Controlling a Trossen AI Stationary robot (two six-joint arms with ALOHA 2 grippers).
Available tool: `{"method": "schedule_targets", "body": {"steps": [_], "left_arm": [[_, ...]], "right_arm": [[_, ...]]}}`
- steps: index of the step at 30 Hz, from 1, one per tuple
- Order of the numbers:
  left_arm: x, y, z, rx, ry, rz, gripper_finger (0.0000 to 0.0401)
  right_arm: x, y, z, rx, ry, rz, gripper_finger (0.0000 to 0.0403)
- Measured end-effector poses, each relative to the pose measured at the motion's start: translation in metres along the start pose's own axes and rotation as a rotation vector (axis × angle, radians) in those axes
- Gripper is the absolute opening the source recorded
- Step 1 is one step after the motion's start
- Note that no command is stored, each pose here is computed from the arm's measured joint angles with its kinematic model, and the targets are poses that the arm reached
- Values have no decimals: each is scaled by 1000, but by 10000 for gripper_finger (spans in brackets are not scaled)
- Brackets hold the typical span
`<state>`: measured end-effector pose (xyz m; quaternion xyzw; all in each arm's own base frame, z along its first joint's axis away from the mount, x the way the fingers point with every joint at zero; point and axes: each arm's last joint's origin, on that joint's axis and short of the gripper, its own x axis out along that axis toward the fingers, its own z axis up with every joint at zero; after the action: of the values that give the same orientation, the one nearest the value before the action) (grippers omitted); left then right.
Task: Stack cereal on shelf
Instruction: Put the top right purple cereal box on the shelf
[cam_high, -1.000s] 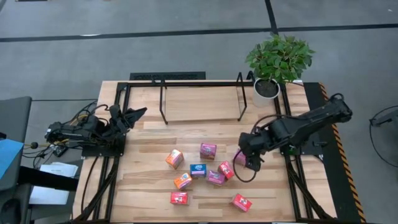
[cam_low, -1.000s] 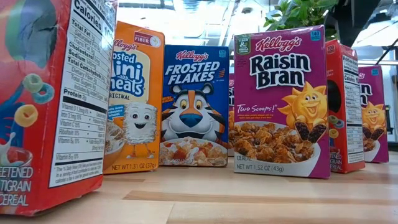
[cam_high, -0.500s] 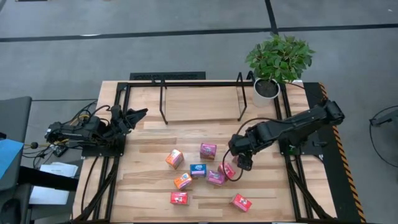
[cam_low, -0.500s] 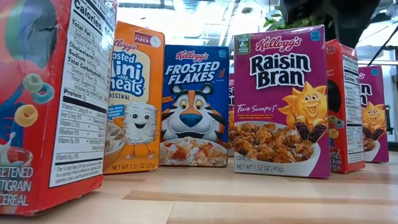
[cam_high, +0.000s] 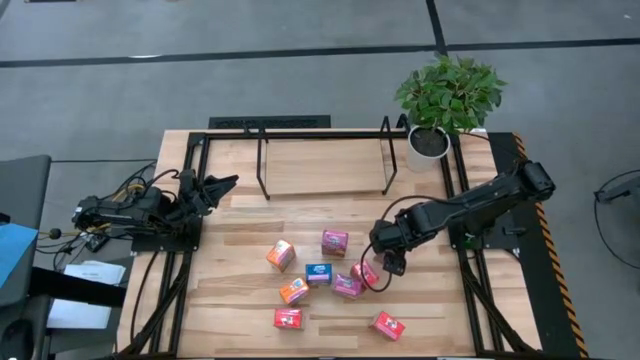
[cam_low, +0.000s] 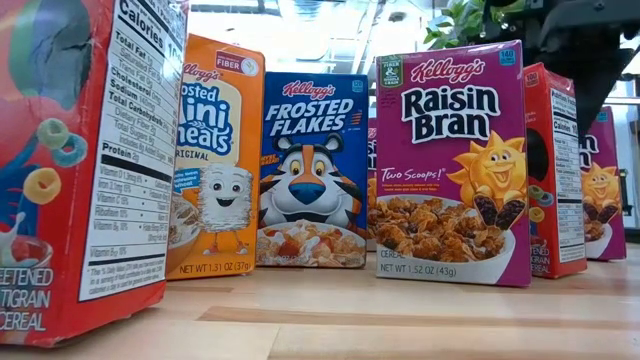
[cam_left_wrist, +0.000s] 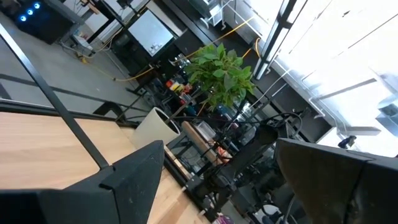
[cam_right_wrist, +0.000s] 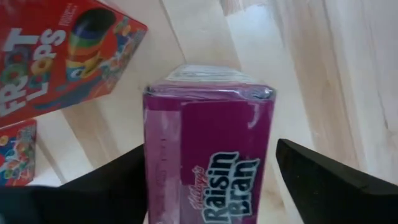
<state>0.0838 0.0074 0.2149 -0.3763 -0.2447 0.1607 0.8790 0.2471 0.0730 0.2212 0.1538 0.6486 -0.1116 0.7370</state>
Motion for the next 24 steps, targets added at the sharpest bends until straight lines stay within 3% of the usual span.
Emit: {"method": "schedule_targets", "body": {"steps": [15, 24], "left_arm": [[0, 0, 0, 4, -1, 6, 299], [0, 0, 0, 3, 0, 6, 299]], "right_arm": [[-1, 1, 0, -61, 28, 61, 201], [-45, -16, 24, -133, -53, 103, 169]]}}
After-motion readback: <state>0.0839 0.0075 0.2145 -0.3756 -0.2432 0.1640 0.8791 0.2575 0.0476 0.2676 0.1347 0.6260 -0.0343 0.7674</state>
